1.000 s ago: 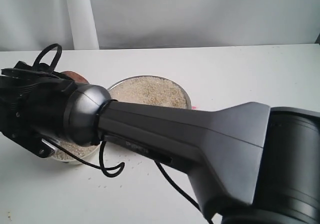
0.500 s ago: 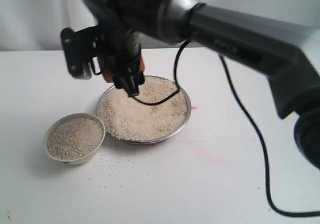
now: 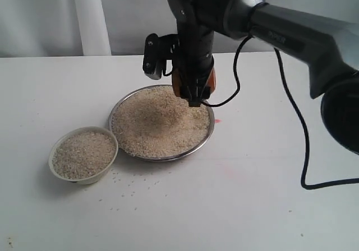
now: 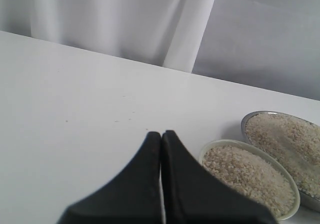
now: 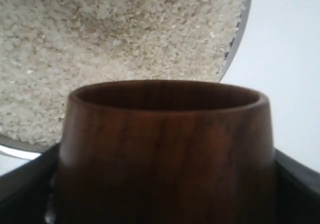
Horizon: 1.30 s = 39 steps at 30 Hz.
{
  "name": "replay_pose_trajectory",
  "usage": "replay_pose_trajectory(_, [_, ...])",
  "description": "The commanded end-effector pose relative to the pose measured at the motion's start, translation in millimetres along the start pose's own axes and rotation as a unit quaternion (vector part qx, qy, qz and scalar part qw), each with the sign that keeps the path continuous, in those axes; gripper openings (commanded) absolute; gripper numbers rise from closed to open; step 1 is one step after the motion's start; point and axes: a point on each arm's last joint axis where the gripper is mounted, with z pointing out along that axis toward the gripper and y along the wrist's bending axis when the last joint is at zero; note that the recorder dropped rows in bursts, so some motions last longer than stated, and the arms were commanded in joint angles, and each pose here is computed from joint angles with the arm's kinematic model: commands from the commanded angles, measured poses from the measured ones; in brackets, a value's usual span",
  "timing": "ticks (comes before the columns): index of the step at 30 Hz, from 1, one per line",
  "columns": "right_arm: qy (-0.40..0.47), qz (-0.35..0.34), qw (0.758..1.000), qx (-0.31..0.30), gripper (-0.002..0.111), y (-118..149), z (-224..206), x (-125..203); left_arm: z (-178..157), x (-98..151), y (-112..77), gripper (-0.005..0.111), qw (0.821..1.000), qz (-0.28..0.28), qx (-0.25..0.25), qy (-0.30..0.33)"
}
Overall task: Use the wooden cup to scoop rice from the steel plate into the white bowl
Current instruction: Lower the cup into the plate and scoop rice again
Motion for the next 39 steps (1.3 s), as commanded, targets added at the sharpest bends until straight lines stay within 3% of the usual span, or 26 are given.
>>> replay_pose_trajectory(1, [0.036, -0.020, 0.999, 0.000, 0.000, 0, 24, 3, 0, -2, -0.8, 0.000, 1.000, -0.002, 0.004, -0.007])
replay_pose_trajectory(5, [0.076, -0.044, 0.996, 0.004, 0.000, 3, 47, 3, 0, -2, -0.8, 0.000, 1.000, -0.002, 0.004, -0.007])
replay_pose_trajectory(20, [0.087, -0.069, 0.993, -0.033, 0.000, 15, 81, -1, 0, -2, -0.8, 0.000, 1.000, -0.002, 0.004, -0.007])
replay_pose_trajectory(39, [-0.040, -0.027, 0.998, -0.049, 0.000, 21, 89, -25, 0, -2, -0.8, 0.000, 1.000, -0.002, 0.004, -0.007])
